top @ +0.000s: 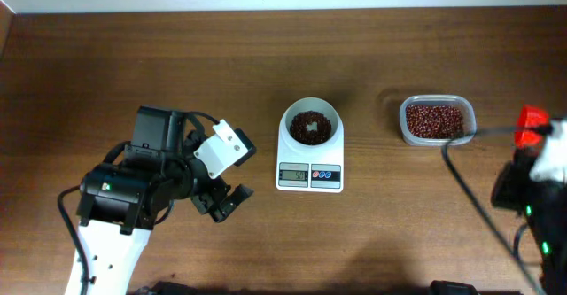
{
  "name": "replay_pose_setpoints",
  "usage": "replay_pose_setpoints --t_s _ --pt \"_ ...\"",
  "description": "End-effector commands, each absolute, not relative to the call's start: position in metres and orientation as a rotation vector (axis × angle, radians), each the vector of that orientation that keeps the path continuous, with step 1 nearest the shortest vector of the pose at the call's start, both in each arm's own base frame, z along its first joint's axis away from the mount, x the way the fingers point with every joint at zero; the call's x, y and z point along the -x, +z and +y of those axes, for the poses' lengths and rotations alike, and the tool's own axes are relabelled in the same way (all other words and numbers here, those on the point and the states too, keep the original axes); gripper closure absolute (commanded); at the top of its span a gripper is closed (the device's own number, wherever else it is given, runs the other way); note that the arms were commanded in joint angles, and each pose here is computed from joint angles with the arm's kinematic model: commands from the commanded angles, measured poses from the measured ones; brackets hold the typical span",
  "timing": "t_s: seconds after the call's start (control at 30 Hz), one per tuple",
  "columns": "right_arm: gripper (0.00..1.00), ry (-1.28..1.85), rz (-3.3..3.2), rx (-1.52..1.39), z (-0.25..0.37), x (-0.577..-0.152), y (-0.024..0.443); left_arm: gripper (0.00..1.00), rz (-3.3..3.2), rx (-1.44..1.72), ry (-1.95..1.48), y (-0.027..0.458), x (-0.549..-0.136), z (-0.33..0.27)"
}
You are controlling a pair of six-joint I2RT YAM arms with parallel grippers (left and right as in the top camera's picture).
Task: Scoop and weigh 50g on scale
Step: 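Lower the red scoop to the table front-right and open the right gripper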
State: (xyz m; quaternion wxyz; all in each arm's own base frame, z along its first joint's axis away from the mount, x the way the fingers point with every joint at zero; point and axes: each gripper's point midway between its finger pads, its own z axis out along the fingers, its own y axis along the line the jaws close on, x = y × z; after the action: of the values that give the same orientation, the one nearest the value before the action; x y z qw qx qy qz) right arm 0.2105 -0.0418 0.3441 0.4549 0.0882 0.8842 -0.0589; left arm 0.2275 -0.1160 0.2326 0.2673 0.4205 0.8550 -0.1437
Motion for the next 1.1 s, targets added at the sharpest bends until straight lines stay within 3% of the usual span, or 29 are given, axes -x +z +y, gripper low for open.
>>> replay_pose_setpoints --t_s 0.0,0.17,0.23,0.33,0.6,0.67,0.73,0.87,0.9,0.97,1.07 --pt "0.96 0.265 2.262 -0.235 0.009 -0.201 0.302 0.01 2.284 -1.144 -0.373 0.238 -0.23 -0.115" --pt "0.96 0.622 2.505 -0.386 0.045 -0.201 0.162 0.01 2.284 -1.144 -0.373 0.238 -0.23 -0.115" --pt "0.96 0.793 2.494 -0.45 0.061 -0.205 0.127 0.01 2.283 -1.145 -0.373 0.238 -0.23 -0.115" --pt "0.96 0.951 2.448 -0.529 0.074 -0.208 0.097 0.01 2.283 -1.145 -0.373 0.238 -0.23 -0.115" --pt "0.95 0.965 2.506 -0.693 0.073 -0.193 0.062 0.01 2.283 -1.145 -0.373 0.238 -0.23 -0.115" --pt "0.79 0.945 2.511 -0.702 0.071 -0.192 0.061 0.01 2.283 -1.145 -0.373 0.238 -0.23 -0.115" --pt "0.76 0.92 2.52 -0.716 0.069 -0.191 0.058 0.01 2.284 -1.144 -0.373 0.238 -0.23 -0.115" --pt "0.62 0.781 2.547 -0.776 0.053 -0.188 0.047 0.01 2.283 -1.145 -0.373 0.238 -0.23 -0.115" --pt "0.49 0.736 2.552 -0.791 0.048 -0.187 0.044 0.01 2.283 -1.145 -0.373 0.238 -0.23 -0.115" --pt "0.42 0.677 2.569 -0.818 0.042 -0.183 0.039 0.01 2.283 -1.145 -0.373 0.238 -0.23 -0.115" --pt "0.11 0.598 2.578 -0.845 0.033 -0.181 0.035 0.01 2.283 -1.145 -0.373 0.238 -0.23 -0.115"
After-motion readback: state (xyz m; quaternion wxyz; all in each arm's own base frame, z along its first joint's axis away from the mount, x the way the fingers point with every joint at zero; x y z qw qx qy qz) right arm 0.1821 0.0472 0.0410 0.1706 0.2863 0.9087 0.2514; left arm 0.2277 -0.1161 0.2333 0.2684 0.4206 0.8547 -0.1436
